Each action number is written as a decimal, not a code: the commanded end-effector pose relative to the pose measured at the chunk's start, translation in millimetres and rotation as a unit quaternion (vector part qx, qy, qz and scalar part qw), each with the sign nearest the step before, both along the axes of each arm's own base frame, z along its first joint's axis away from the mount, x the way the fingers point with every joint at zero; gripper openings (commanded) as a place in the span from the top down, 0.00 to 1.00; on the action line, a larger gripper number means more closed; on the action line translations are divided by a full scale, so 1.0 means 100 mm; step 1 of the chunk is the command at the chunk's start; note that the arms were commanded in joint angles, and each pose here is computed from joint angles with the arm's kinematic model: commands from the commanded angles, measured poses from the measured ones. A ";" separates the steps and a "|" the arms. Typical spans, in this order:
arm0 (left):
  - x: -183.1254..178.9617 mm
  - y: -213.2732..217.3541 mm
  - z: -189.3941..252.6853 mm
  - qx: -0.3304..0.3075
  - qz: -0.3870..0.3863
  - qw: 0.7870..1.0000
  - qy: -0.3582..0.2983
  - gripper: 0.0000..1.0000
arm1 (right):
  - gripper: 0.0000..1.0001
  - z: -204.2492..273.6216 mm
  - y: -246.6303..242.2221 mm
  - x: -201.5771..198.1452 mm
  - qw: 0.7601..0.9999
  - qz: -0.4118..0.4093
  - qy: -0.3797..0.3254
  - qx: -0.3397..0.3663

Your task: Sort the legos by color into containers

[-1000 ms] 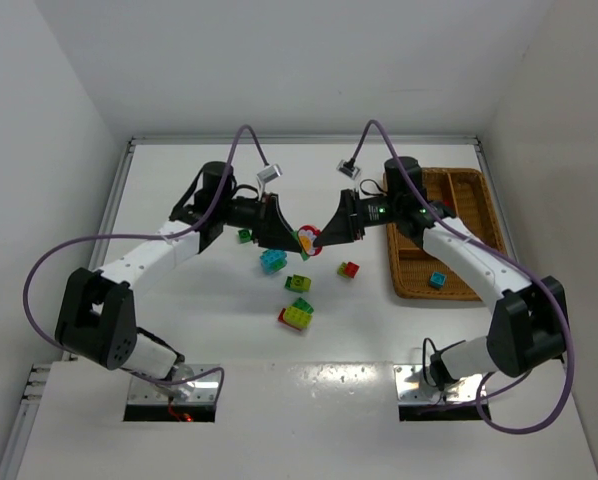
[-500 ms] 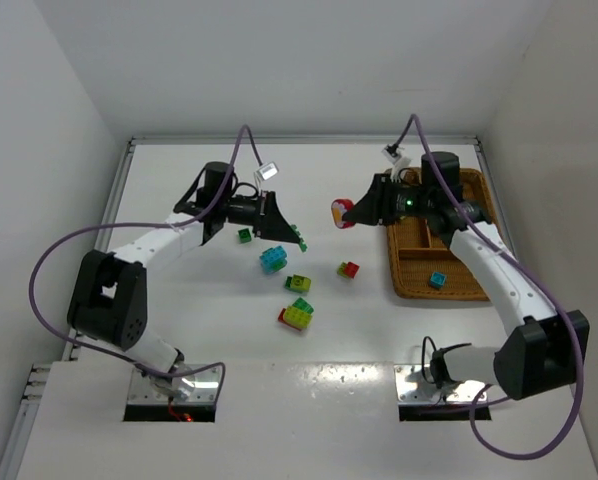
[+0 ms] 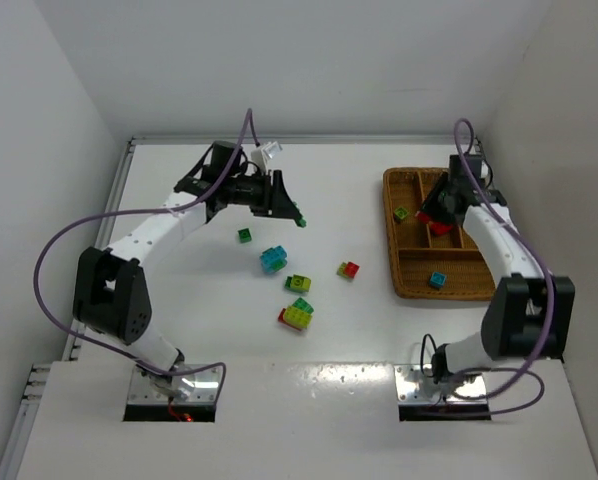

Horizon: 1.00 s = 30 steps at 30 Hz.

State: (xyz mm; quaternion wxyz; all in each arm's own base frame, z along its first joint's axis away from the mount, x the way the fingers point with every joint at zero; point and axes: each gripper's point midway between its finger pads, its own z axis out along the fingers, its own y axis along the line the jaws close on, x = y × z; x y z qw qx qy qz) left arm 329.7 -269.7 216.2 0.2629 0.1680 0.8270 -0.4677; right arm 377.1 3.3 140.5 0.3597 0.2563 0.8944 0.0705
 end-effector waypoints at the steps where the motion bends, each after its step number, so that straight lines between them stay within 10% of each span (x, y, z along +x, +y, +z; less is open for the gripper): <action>1: -0.01 0.04 -0.07 0.051 0.014 0.999 -0.001 1.00 | 0.83 0.00 -0.36 0.28 0.997 -0.069 -0.002 -0.041; 10: -0.04 0.00 -0.05 0.056 0.017 0.998 -0.005 1.00 | 0.79 -0.24 -0.82 0.91 0.990 -0.127 0.013 -0.062; 13: -0.03 0.01 -0.02 0.056 0.024 0.998 -0.006 1.00 | 0.64 -0.27 -0.84 1.10 0.990 -0.127 0.021 -0.062; 16: -0.03 0.01 0.00 0.056 0.024 0.998 -0.006 1.00 | 0.29 -0.33 -0.82 1.18 0.991 -0.119 0.039 -0.055; 21: -0.09 0.02 0.28 -0.006 -0.036 0.999 -0.014 1.00 | 0.23 0.01 -0.75 1.10 0.993 -0.104 0.009 -0.058; 27: -0.34 -0.11 0.53 -0.098 -0.151 0.983 -0.030 1.00 | 0.30 0.49 0.47 0.55 0.973 0.179 -0.109 0.094; 30: -0.48 -0.11 0.60 -0.125 -0.197 0.971 -0.054 1.00 | 0.30 0.71 1.46 -0.02 0.886 0.398 -0.140 0.192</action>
